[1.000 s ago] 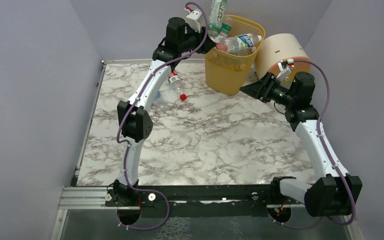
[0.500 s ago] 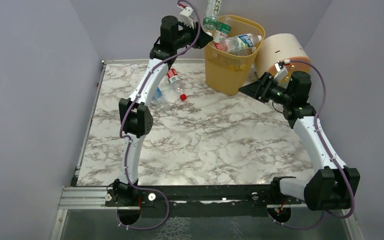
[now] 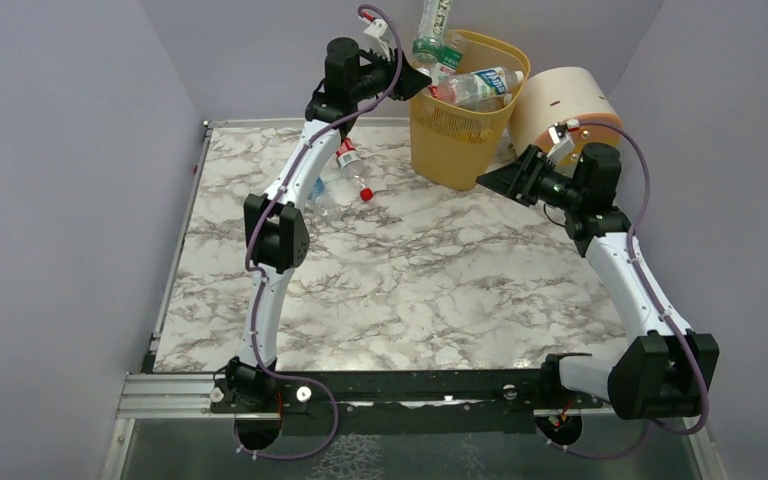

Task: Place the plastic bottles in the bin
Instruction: Place the plastic bottle in the trash bin.

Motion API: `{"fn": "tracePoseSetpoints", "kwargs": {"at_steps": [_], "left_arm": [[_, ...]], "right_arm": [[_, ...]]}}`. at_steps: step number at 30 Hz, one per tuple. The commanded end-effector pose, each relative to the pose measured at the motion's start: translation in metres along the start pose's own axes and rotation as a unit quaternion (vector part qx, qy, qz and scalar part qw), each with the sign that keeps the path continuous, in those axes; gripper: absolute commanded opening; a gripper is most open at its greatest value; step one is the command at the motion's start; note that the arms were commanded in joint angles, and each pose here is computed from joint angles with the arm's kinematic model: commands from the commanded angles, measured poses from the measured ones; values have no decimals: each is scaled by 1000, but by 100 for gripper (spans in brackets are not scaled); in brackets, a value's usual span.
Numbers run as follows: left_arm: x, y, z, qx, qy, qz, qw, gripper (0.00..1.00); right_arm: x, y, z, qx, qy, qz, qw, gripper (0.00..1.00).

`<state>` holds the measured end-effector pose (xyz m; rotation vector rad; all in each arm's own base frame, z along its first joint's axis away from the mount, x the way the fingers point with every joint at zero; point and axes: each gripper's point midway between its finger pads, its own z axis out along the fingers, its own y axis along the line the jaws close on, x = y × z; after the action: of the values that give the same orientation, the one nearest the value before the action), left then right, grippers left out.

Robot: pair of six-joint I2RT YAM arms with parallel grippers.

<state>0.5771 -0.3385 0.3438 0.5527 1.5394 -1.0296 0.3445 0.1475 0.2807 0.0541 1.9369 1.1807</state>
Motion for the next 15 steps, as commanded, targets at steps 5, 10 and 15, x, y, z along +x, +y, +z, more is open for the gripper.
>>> {"fn": "tracePoseSetpoints", "kwargs": {"at_steps": [5, 10, 15], "left_arm": [[-11, -13, 4, 35, -17, 14, 999, 38], [-8, -12, 3, 33, -10, 13, 999, 45], [-7, -12, 3, 30, -7, 13, 999, 51]], "right_arm": [[6, -1, 4, -17, 8, -2, 1000, 64], [7, -2, 5, -20, 10, 3, 1000, 64], [8, 0, 5, -24, 10, 3, 1000, 64]]}}
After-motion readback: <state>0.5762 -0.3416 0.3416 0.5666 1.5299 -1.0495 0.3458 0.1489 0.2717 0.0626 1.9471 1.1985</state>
